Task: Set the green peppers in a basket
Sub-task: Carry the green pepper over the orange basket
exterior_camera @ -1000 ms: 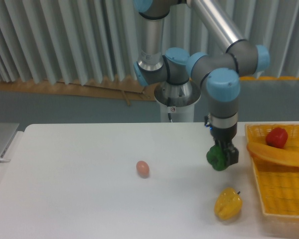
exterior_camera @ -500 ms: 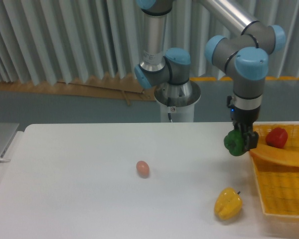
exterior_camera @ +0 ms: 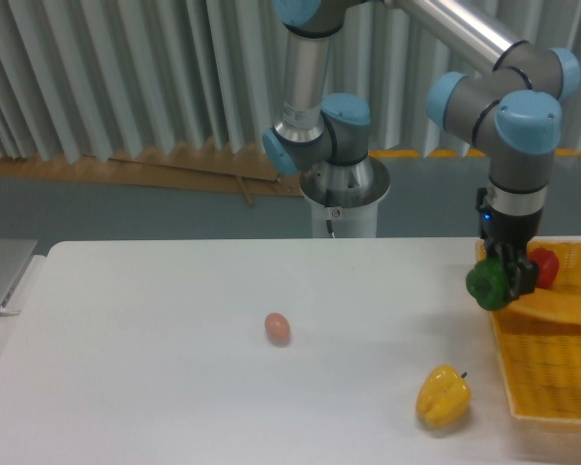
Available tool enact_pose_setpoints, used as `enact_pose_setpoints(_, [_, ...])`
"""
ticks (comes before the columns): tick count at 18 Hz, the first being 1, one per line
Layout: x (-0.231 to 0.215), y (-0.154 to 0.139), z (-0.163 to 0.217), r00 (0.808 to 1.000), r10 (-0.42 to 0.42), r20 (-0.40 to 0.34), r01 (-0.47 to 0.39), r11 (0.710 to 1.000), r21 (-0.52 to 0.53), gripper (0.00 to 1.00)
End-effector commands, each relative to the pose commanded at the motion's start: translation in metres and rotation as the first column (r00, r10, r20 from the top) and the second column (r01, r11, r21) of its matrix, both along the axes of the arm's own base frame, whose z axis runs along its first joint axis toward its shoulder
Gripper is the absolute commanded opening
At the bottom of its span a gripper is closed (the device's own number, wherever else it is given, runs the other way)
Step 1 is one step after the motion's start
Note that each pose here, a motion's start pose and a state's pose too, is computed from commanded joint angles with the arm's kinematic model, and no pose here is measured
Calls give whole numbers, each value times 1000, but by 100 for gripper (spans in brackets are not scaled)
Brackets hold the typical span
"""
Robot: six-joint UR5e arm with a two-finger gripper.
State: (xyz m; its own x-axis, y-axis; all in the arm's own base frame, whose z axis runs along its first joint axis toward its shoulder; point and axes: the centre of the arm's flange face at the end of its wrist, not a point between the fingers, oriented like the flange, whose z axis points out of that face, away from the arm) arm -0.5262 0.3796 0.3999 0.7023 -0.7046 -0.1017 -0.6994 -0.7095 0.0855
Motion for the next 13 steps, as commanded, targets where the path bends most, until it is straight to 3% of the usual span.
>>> enact_pose_setpoints(6, [-24,-1,-13,999,10,-36,-9,1000,28,42])
enact_pose_setpoints(13, [-61,-28,-44,997,59,-43,-57,998,30,42])
